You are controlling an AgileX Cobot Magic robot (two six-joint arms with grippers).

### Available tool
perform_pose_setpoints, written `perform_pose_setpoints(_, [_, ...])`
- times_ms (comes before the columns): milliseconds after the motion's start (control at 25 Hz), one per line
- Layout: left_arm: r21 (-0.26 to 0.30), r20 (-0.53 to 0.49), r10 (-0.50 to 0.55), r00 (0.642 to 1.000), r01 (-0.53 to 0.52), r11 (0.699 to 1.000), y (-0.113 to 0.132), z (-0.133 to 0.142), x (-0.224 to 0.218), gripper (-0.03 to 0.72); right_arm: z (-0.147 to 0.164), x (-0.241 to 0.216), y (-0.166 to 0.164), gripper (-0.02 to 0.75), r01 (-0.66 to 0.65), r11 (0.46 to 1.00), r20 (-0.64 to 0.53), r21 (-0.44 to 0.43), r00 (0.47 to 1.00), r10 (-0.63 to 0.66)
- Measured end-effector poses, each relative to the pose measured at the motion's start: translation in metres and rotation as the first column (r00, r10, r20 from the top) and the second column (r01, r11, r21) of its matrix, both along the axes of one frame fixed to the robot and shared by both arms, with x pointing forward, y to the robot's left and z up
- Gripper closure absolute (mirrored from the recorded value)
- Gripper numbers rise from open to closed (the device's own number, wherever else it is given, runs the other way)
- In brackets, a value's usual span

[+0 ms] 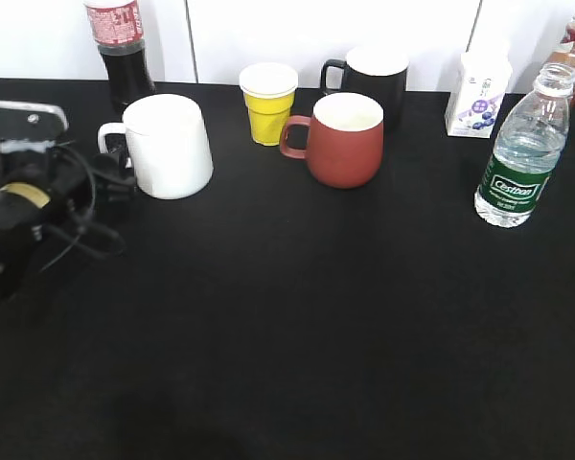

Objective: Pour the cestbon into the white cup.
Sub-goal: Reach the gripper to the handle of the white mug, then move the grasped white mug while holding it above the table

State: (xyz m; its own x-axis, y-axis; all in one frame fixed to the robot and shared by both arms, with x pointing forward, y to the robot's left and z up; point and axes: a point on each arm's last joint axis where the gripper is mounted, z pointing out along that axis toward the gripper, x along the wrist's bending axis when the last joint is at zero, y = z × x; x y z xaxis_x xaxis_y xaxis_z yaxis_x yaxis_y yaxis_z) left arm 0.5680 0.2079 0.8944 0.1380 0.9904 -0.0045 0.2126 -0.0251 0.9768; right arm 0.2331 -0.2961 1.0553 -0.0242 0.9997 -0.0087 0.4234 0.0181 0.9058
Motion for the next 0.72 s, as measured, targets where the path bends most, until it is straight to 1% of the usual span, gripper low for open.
perform_pose_setpoints(40, [0.001,0.011,0.006,1.0,-0.006,1.0,0.002,-0.001,0.008,0.209,0.0,0.0,0.0,0.144,0.0,1.0,0.0,0.0,1.0,0.0])
perform_pose_setpoints(80, [0.013,0.022,-0.006,1.0,0.005,1.0,0.006,-0.003,0.017,0.209,0.0,0.0,0.0,0.144,0.0,1.0,0.0,0.0,1.0,0.0])
perform_pose_setpoints(120, [0.039,0.038,-0.054,0.998,0.053,0.998,0.008,-0.005,0.027,0.218,0.0,0.0,0.0,0.144,0.0,1.0,0.0,0.0,1.0,0.0])
perform_pose_setpoints(160, [0.061,0.054,-0.093,0.994,0.09,0.994,0.009,-0.006,0.035,0.246,0.0,0.0,0.0,0.144,0.0,1.0,0.0,0.0,1.0,0.0])
perform_pose_setpoints(240, [0.093,0.082,-0.148,0.986,0.141,0.986,0.01,-0.006,0.049,0.362,0.0,0.0,0.0,0.144,0.0,1.0,0.0,0.0,1.0,0.0])
perform_pose_setpoints(320, [0.106,0.089,-0.175,0.981,0.166,0.981,0.008,-0.007,0.053,0.542,0.0,0.0,0.0,0.144,0.0,1.0,0.0,0.0,1.0,0.0])
perform_pose_setpoints(360, [0.102,0.09,-0.18,0.98,0.171,0.98,0.008,-0.007,0.053,0.617,0.0,0.0,0.0,0.144,0.0,1.0,0.0,0.0,1.0,0.0])
perform_pose_setpoints(440, [0.094,0.09,-0.178,0.98,0.169,0.981,0.008,-0.006,0.053,0.618,0.0,0.0,0.0,0.144,0.0,1.0,0.0,0.0,1.0,0.0])
perform_pose_setpoints(520, [0.008,0.064,-0.162,0.985,0.162,0.987,0.009,-0.004,0.044,0.622,0.0,0.0,0.0,0.144,0.0,1.0,0.0,0.0,1.0,0.0])
perform_pose_setpoints(560, [-0.022,0.056,-0.185,0.981,0.186,0.982,0.009,0.001,0.033,0.624,0.0,0.0,0.0,0.144,0.0,1.0,0.0,0.0,1.0,0.0])
perform_pose_setpoints(600, [-0.037,0.081,-0.232,0.969,0.236,0.971,0.007,0.009,0.021,0.626,0.0,0.0,0.0,0.144,0.0,1.0,0.0,0.0,1.0,0.0])
perform_pose_setpoints(680, [-0.08,0.144,-0.328,0.934,0.342,0.936,-0.001,0.03,-0.006,0.627,0.0,0.0,0.0,0.144,0.0,1.0,0.0,0.0,1.0,0.0])
perform_pose_setpoints(720, [-0.081,0.156,-0.372,0.915,0.387,0.918,-0.008,0.037,-0.02,0.627,0.0,0.0,0.0,0.144,0.0,1.0,0.0,0.0,1.0,0.0])
